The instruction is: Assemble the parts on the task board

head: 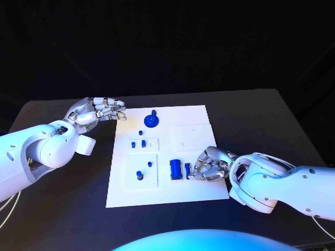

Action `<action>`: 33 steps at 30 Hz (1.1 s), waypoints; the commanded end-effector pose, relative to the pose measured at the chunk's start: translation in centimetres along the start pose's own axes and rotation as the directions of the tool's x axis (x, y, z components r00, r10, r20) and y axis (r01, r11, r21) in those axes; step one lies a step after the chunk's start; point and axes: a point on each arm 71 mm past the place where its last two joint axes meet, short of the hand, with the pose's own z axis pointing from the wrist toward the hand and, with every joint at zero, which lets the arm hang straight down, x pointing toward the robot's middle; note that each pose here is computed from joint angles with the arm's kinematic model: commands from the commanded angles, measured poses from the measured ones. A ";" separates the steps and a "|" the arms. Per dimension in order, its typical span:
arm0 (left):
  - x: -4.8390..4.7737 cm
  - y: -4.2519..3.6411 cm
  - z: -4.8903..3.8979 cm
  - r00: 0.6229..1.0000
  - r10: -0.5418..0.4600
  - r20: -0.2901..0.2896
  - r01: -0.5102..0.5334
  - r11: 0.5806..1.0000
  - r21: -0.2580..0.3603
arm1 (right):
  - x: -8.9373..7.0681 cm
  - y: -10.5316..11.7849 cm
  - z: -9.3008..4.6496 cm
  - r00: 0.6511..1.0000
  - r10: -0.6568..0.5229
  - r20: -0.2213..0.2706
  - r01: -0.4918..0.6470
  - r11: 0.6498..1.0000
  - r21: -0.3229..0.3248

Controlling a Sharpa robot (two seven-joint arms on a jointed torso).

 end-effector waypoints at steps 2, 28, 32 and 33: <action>0.27 0.04 0.04 1.000 -0.011 -0.015 0.011 1.000 0.007 | -0.4 0.1 -0.1 1.000 0.008 0.005 -0.008 0.999 -0.038; -0.49 1.02 1.34 0.984 -0.068 0.164 0.058 0.996 0.067 | -12.7 -0.7 8.0 0.815 0.530 0.235 -0.413 0.815 -0.406; -0.76 1.25 1.98 0.969 -0.083 0.234 0.063 0.994 0.093 | -13.9 -1.0 9.8 0.761 0.605 0.236 -0.479 0.769 -0.424; -0.82 1.29 2.10 0.965 -0.086 0.247 0.063 0.993 0.097 | -14.1 -1.1 10.1 0.752 0.615 0.235 -0.489 0.761 -0.426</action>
